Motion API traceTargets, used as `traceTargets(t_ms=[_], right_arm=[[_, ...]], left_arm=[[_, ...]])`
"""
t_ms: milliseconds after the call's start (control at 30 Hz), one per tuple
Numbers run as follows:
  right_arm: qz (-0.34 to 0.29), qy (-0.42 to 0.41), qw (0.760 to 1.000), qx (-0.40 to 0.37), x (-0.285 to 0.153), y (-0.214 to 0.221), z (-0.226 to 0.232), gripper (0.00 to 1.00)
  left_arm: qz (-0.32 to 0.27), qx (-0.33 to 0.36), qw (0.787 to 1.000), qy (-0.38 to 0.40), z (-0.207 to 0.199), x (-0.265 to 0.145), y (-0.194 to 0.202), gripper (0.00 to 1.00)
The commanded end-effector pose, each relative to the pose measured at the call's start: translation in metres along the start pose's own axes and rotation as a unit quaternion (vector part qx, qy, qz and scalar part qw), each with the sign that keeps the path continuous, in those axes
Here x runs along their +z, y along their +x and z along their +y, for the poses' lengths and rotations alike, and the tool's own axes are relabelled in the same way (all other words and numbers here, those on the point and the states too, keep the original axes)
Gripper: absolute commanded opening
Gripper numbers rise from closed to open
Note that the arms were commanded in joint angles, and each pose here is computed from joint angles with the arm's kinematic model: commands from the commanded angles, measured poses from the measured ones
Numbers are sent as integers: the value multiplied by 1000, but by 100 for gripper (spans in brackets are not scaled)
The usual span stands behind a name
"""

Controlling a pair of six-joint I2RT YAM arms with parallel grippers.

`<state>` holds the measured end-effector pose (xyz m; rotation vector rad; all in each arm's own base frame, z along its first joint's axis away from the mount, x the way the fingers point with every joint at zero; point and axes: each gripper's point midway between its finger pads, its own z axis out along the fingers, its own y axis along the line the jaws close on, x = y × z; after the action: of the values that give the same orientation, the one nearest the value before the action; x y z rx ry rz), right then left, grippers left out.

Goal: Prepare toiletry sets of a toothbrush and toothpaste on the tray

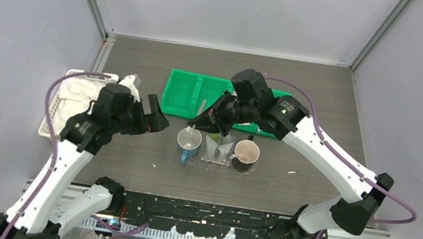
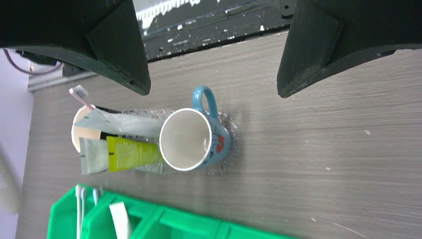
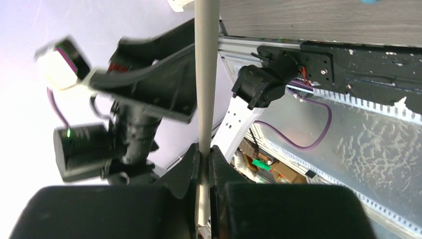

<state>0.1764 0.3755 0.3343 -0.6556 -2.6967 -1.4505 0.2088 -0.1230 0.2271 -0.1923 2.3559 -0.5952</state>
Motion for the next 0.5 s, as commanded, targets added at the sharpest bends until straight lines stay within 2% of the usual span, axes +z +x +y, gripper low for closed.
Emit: traceTargets(t_ms=[0,167,267,467], right_arm=[[-23,7,997,75,-4,4,-9,1],[-19,36,991,130,24,21,-32,1],[-9,6,990,143,43,38,-22,1],[15,2,989,148,71,57,-10,1]], left_arm=[[-103,-21,994,-37,19,-34,-20,98],[-94,-25,994,-45,26,-35,-9,98],[-91,-25,995,-42,25,-34,-7,98],[-93,-22,995,-40,25,-36,-8,98]])
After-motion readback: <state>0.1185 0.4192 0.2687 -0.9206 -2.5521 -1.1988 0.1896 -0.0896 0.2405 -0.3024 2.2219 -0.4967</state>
